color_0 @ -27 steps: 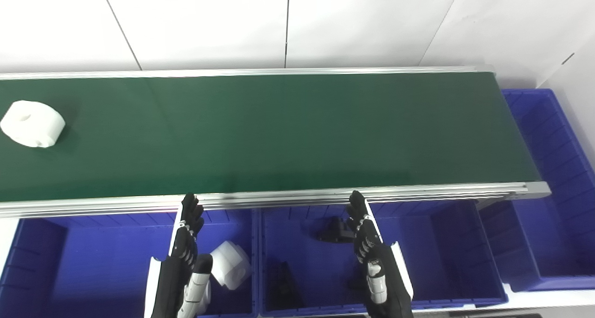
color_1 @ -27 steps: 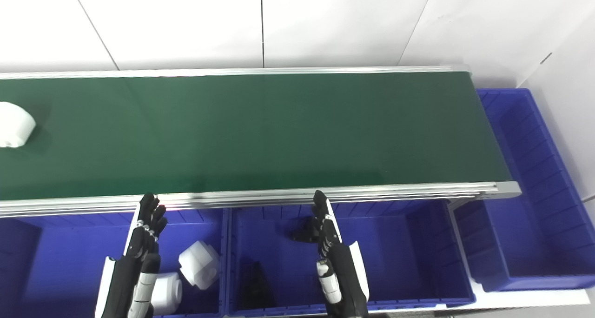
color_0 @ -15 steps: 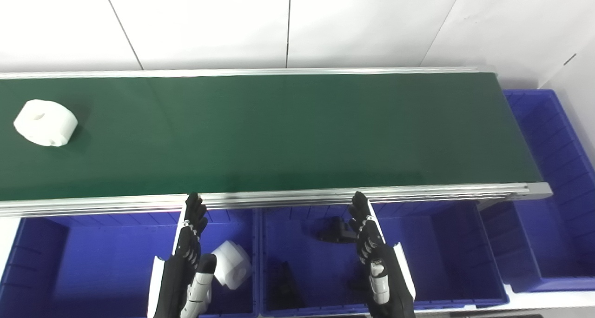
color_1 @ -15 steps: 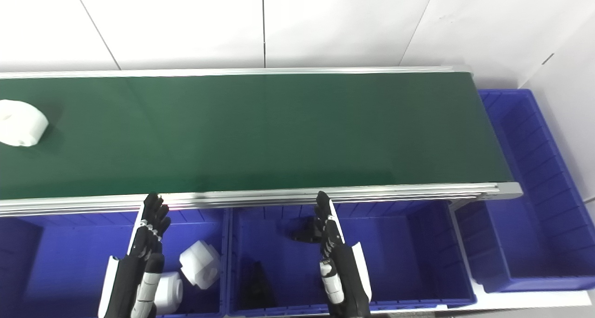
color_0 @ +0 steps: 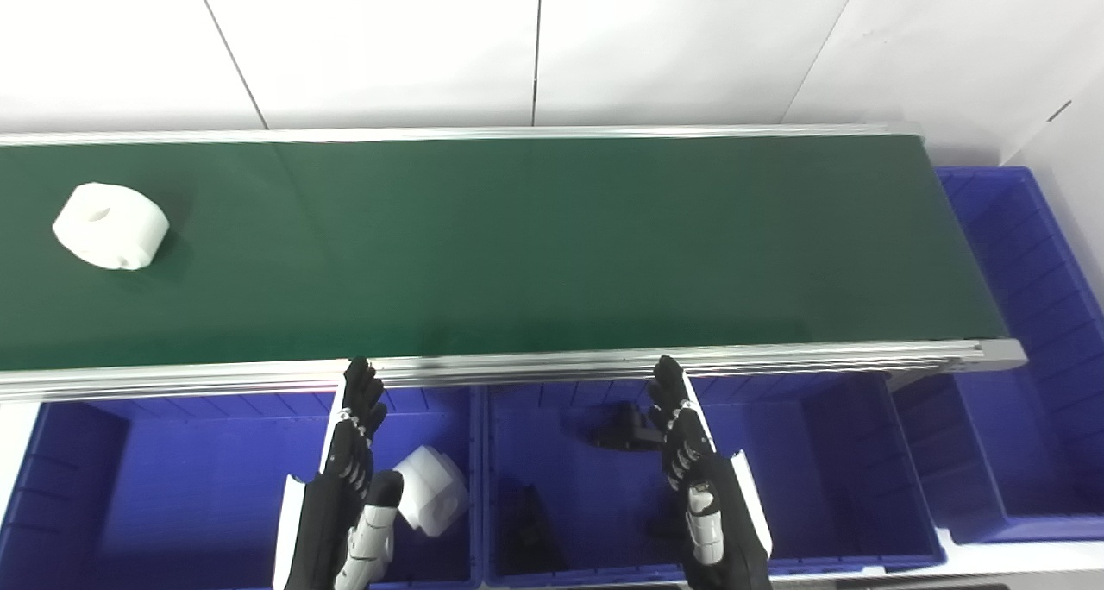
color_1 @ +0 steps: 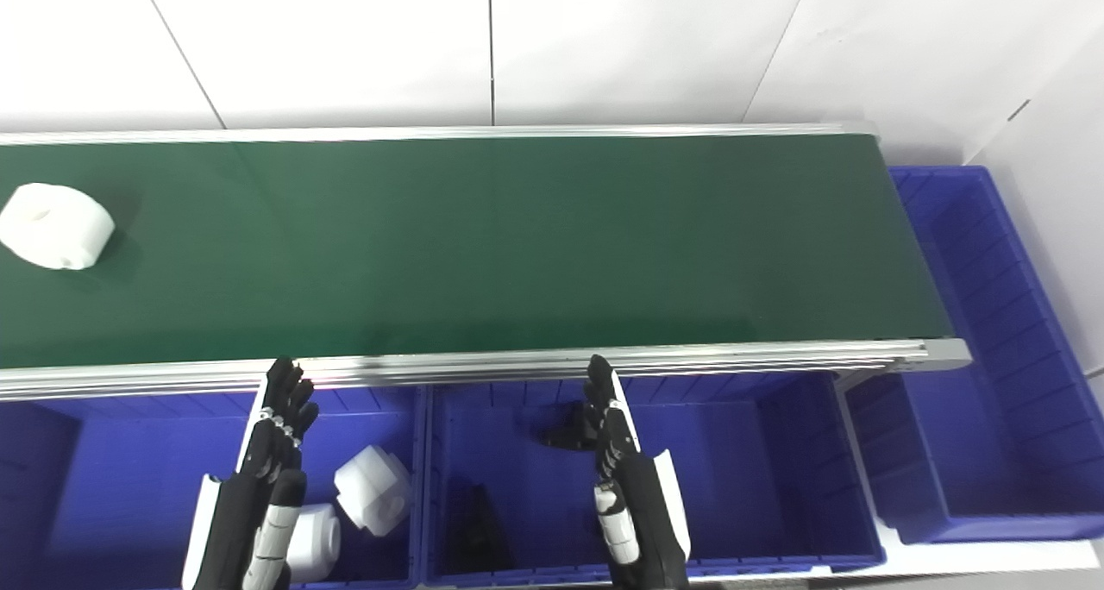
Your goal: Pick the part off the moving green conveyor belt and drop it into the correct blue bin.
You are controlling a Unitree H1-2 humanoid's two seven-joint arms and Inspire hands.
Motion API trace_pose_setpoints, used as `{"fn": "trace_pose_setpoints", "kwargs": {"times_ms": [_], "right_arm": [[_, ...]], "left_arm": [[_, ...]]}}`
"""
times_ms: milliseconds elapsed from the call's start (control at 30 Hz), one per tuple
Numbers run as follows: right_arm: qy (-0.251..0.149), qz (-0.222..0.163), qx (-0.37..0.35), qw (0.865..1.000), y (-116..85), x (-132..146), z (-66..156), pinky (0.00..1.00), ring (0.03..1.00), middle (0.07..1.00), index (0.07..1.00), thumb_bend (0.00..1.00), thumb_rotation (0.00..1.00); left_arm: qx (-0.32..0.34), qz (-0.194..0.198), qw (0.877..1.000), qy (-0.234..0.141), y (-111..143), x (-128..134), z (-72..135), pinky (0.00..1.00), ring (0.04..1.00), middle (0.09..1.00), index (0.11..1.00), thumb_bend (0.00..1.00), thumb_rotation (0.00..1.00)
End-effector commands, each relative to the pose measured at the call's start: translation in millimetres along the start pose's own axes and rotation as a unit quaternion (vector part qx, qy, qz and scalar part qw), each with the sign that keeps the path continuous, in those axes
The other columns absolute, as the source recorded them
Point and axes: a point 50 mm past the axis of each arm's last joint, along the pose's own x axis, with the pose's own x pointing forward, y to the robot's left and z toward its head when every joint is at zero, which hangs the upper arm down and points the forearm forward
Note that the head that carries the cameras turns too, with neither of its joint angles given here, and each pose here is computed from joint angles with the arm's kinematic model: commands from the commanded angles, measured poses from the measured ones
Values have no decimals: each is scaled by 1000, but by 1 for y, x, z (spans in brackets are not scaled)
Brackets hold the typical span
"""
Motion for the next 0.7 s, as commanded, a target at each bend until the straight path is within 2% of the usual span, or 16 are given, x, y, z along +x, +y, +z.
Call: {"fn": "trace_pose_setpoints", "kwargs": {"times_ms": [0, 667], "right_arm": [[-18, 5, 4, 1000, 1, 0, 5, 1000, 1000, 1000, 1000, 951, 1000], [-19, 7, 1, 1000, 0, 1, 3, 1000, 1000, 1000, 1000, 947, 1000]], "left_arm": [[0, -1, 1000, -18, -1, 0, 5, 960, 980, 1000, 1000, 551, 886], [6, -3, 1000, -18, -2, 1, 3, 950, 972, 1000, 1000, 545, 882]]}}
